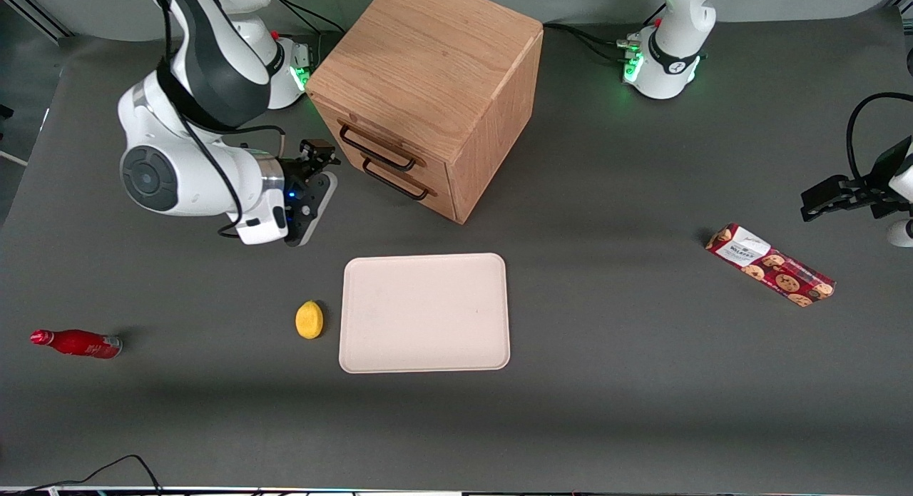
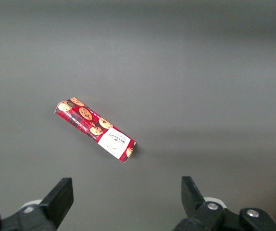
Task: Open upper drawer
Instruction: 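Hook the right gripper onto the upper drawer's black bar handle, then pull the upper drawer outward from the cabinet with the right gripper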
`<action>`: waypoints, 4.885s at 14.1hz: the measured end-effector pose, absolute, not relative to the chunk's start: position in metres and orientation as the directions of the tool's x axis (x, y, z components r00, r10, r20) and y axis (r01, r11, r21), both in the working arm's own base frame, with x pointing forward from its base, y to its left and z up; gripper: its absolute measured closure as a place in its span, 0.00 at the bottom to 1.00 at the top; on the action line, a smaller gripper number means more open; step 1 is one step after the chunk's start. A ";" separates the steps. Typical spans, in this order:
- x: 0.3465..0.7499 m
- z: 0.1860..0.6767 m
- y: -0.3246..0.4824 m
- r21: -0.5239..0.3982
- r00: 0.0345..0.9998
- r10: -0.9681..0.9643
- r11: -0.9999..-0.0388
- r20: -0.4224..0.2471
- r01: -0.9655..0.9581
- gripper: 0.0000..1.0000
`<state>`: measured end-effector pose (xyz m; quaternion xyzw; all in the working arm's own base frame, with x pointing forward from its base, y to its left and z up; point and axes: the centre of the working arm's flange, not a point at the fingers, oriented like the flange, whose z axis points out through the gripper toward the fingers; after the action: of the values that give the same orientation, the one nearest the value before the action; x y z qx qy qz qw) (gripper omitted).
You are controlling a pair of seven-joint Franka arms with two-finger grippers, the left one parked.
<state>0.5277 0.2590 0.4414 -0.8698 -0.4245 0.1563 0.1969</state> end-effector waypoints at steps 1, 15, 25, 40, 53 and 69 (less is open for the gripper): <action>0.524 0.439 0.266 -0.473 0.596 0.796 -0.569 -0.109 0.673 0.00; 0.477 0.395 0.296 -0.508 0.636 0.760 -0.603 -0.131 0.616 0.00; 0.468 0.375 0.288 -0.487 0.663 0.738 -0.629 -0.129 0.606 0.00; 0.491 0.368 0.270 -0.454 0.679 0.724 -0.650 -0.126 0.610 0.00; 0.529 0.369 0.241 -0.399 0.695 0.709 -0.674 -0.116 0.621 0.00; 0.613 0.380 0.159 -0.327 0.687 0.724 -0.667 -0.068 0.670 0.00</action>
<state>0.6132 0.1591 0.3804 -0.9077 -0.3837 0.0966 0.1394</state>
